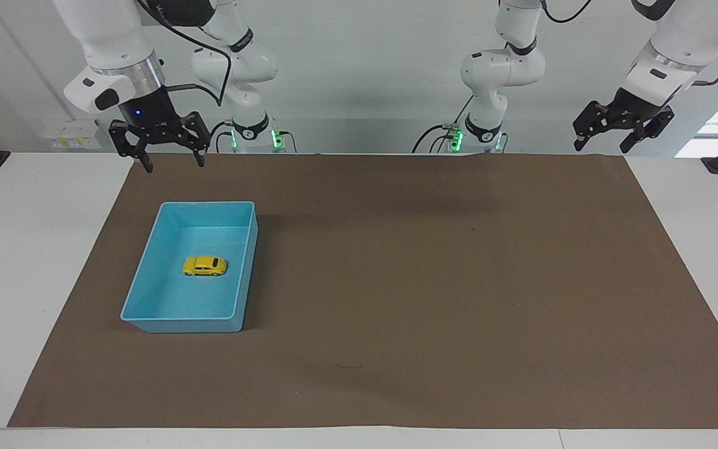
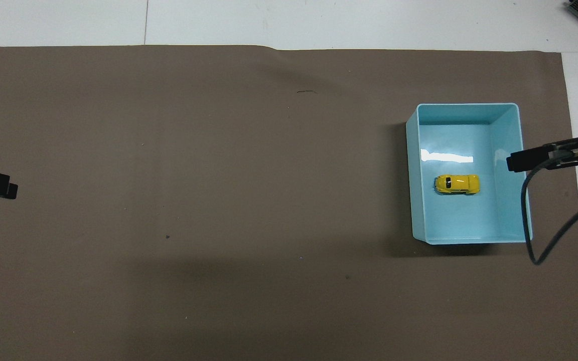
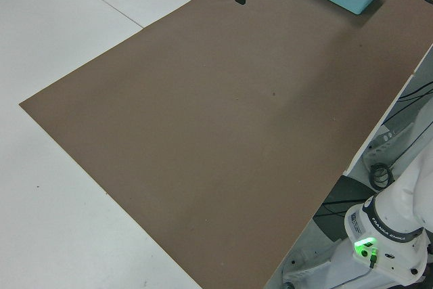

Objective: Wind up and store yellow beetle car

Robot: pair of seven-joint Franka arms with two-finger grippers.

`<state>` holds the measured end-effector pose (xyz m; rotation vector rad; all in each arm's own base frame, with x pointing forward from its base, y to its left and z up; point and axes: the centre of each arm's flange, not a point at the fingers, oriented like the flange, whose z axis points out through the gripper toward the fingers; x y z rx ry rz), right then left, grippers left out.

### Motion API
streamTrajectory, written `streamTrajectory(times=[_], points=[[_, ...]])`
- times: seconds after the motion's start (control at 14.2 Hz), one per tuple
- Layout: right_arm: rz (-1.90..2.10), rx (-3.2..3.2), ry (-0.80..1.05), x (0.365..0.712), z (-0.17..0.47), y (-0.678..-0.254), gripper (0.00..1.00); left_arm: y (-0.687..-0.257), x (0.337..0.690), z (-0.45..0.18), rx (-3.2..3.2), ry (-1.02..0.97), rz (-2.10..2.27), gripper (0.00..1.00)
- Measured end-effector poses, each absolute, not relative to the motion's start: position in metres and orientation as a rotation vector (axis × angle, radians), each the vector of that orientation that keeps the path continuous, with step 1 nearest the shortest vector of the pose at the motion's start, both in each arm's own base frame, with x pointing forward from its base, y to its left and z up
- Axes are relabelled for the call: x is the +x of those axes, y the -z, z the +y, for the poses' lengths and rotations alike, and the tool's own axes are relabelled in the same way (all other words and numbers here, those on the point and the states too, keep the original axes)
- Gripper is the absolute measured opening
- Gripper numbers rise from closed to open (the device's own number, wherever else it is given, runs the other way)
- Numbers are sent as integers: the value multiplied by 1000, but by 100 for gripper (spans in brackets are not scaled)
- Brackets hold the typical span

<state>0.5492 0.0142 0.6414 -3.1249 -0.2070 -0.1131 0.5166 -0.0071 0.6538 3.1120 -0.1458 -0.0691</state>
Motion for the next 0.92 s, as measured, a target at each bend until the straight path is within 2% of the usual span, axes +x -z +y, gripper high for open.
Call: streamTrajectory(times=[0.92], points=[[-195,-3126,114,549,10,-642,100,-654,517,-7,3112,69,-146,100]])
